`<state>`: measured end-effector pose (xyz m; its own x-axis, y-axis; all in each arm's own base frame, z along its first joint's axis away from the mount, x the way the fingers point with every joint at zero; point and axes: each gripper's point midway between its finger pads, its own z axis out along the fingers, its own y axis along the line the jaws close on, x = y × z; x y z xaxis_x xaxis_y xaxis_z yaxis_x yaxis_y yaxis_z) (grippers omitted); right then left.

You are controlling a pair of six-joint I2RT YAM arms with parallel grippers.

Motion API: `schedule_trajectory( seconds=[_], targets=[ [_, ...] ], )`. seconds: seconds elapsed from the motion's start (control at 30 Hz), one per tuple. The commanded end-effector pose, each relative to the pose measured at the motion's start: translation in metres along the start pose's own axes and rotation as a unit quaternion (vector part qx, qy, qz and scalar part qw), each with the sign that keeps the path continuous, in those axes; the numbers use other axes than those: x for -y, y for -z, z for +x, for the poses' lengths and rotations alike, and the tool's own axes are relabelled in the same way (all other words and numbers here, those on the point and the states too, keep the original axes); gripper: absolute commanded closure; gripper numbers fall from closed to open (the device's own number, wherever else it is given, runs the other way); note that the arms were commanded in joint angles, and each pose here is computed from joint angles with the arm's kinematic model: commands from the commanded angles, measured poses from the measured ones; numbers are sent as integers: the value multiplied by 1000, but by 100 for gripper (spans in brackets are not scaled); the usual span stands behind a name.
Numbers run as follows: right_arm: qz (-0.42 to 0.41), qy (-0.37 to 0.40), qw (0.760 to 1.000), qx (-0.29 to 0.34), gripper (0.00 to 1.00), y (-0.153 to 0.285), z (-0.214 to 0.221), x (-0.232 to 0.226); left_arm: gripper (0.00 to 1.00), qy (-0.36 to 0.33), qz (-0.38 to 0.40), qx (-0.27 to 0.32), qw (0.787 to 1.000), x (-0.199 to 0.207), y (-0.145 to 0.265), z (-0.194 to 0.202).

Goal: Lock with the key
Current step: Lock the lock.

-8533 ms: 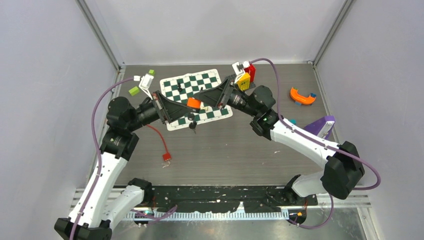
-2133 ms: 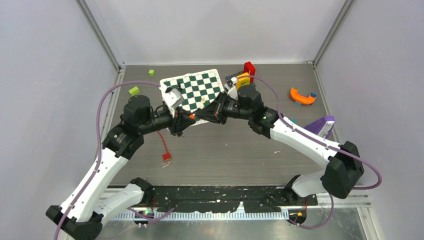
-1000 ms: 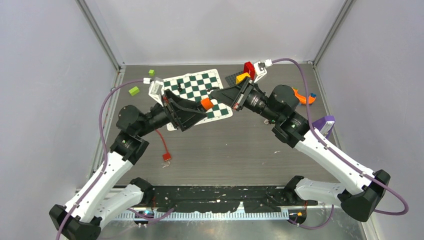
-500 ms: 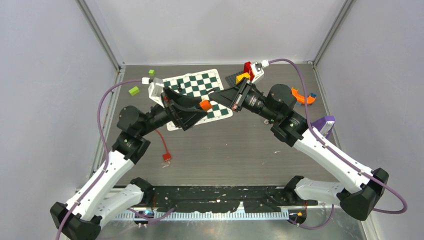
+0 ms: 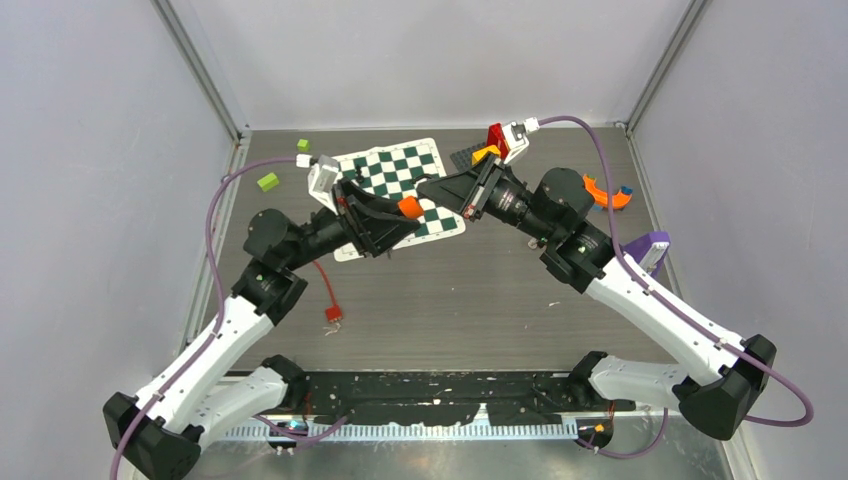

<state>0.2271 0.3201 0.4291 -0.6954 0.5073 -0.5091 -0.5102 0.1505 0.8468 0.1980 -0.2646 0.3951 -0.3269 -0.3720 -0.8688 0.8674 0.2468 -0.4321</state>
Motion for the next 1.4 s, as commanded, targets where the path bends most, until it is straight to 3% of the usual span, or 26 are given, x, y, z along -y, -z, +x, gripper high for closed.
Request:
schedule_trajectory(
  seconds=[0.0,0.1,0.27,0.43,0.63,0.67,0.73,0.77,0.87,0.9,0.97,1.0,1.07,1.13,1.27,1.37],
  targets=[
    [-55,9,998,31,95,3,-17,-33,55,-13,17,22,1000,10,-6,-14],
    [-55,5,998,33,95,4,-17,-33,58,-14,14,26,999,8,-8,-17],
    [-52,1,998,32,95,5,-15,-30,74,-20,8,37,999,8,-7,-23],
    [-49,-3,998,31,95,5,-14,-27,64,-19,8,37,999,8,-7,-22],
    [-48,-6,998,29,95,5,-13,-26,60,-18,7,38,999,7,-7,-21],
    [-48,-7,998,29,95,5,-13,-26,65,-18,7,38,999,7,-7,-22],
    [-47,-9,998,28,95,5,-12,-26,95,-19,11,35,999,8,-8,-21],
    [-48,-9,998,28,95,5,-12,-26,100,-18,12,33,999,8,-8,-21],
    [-42,-10,999,28,95,5,-11,-22,100,-21,9,30,999,7,-8,-19],
    [-39,-11,999,27,90,6,-10,-20,100,-29,2,27,999,5,-7,-19],
    [-35,-9,999,30,67,6,-10,-15,100,-37,-26,6,999,-3,-4,-15],
    [-35,0,999,31,42,8,-11,-15,100,-43,-43,-6,998,-7,-2,-13],
    [-27,25,999,34,17,12,-12,-9,100,-55,-81,-30,995,-16,4,-14],
    [-18,68,997,43,6,19,-17,1,100,-57,-108,-60,991,-21,10,-16],
    [-10,205,977,61,3,34,-33,23,100,-61,-111,-108,986,-18,17,-30],
    [-70,344,936,30,9,32,-30,21,100,-45,-93,-156,982,-24,16,-29]
  ],
)
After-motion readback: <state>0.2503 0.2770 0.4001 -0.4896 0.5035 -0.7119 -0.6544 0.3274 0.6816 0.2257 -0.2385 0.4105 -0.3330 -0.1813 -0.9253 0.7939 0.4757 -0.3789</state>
